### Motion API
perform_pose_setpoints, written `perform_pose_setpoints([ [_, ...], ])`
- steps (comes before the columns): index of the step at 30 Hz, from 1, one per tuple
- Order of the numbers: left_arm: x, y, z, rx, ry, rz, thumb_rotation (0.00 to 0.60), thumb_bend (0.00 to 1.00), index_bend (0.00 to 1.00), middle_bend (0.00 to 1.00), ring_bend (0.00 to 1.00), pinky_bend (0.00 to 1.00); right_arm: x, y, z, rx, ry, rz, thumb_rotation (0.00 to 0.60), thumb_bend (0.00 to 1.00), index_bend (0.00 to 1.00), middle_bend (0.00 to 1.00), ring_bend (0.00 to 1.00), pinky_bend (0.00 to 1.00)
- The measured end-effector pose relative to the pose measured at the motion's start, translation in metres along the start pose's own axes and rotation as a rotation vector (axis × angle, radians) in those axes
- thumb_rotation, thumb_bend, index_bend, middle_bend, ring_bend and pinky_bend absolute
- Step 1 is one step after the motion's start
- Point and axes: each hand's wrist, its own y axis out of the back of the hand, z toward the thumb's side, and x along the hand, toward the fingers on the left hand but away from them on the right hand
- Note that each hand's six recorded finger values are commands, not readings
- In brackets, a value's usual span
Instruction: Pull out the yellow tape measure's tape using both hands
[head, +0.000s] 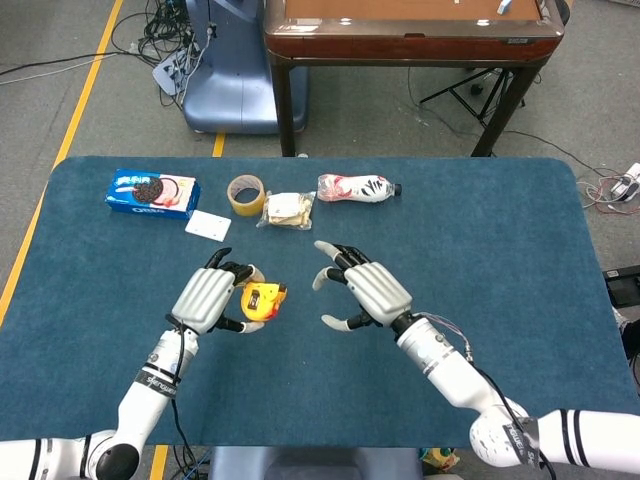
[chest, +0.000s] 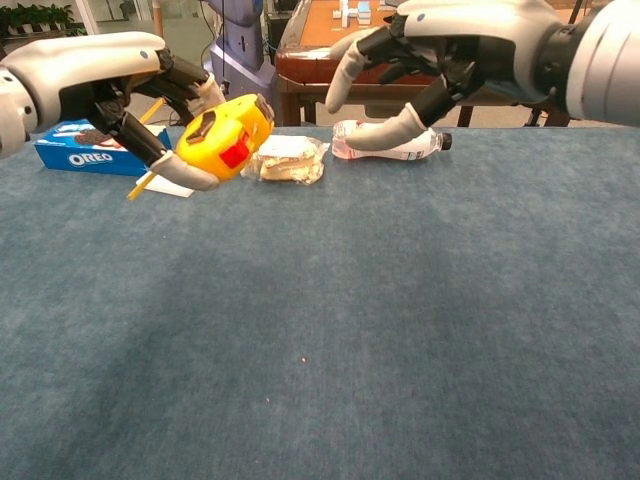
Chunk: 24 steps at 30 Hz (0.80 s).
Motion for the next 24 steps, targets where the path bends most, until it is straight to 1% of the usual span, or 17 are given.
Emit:
perform_pose_setpoints([
  [8, -0.002, -0.002, 0.004, -0.005, -0.007, -0.002, 0.6, 0.11, 0.53, 0.51, 0.31, 0.04, -0.017, 0.001, 0.013, -0.018, 0.021, -0.007, 0.6, 0.33, 0.38, 0.04, 0.0, 0.0],
  [24, -0.002, -0.004, 0.011, 0.001, -0.02, -0.005, 0.6, 0.11, 0.53, 0.51, 0.31, 0.04, -0.029, -0.005, 0.023, -0.053, 0.031, 0.021, 0.6, 0.33, 0.38, 0.04, 0.0, 0.0],
])
